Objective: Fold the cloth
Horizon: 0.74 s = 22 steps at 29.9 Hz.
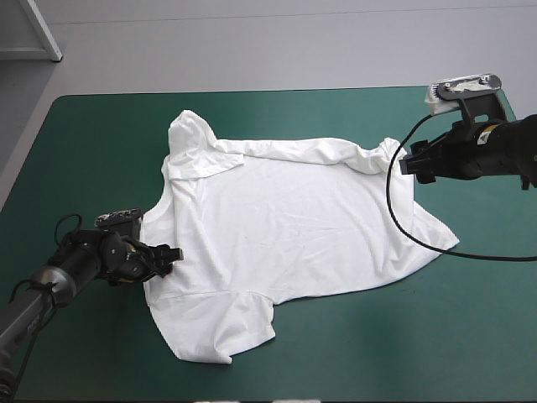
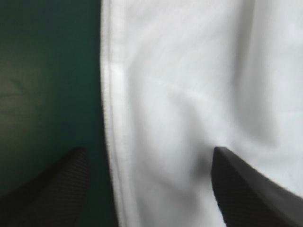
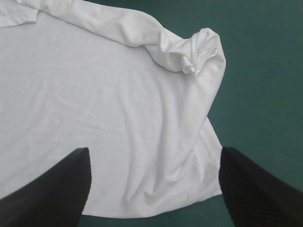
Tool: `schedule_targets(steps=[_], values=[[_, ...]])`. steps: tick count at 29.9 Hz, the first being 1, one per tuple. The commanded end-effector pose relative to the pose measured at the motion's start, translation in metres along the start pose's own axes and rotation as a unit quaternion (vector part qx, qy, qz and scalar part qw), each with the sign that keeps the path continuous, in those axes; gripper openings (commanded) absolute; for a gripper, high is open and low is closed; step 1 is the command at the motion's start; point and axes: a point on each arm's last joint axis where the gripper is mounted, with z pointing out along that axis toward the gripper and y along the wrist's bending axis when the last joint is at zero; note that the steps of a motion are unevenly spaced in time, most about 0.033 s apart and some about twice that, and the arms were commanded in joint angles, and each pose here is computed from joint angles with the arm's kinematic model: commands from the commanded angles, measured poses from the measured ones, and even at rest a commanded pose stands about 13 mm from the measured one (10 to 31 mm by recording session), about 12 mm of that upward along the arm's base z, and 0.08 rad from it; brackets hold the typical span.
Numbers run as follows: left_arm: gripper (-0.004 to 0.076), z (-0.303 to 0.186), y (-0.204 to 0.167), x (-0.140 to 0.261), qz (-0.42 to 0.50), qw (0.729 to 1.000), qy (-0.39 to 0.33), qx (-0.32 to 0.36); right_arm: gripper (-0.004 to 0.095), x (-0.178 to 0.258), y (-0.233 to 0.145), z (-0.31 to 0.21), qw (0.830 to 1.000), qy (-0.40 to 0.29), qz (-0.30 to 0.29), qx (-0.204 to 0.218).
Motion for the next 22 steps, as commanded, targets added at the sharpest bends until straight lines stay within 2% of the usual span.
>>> schedule_targets(steps=[1,3,5,11,18,22], values=[[0.0458,0.004,-0.017,-0.003,-0.009,1.0,-0.01,0.021,0.069,-0.001,0.002,-0.019,1.0,-0.031,-0.003,-0.004],[0.0415,0.011,-0.022,0.001,-0.005,1.0,0.006,0.016,0.069,-0.001,0.002,-0.02,0.999,-0.032,-0.003,-0.004],[0.0336,0.02,-0.024,0.006,-0.001,1.0,0.026,0.01,0.069,-0.001,0.002,-0.021,0.999,-0.033,-0.004,-0.004],[-0.0012,0.03,-0.021,0.014,0.017,0.999,0.049,-0.008,0.0676,0.001,0.003,-0.03,0.999,-0.044,-0.008,-0.002],[-0.0008,-0.002,-0.021,0.01,0.045,0.999,-0.005,0.001,0.0594,0.002,0.003,-0.031,0.999,-0.045,-0.011,-0.002],[-0.0008,-0.029,-0.005,0.004,0.059,0.996,-0.008,-0.067,0.0566,0.002,0.003,-0.031,0.999,-0.045,-0.013,-0.001]])
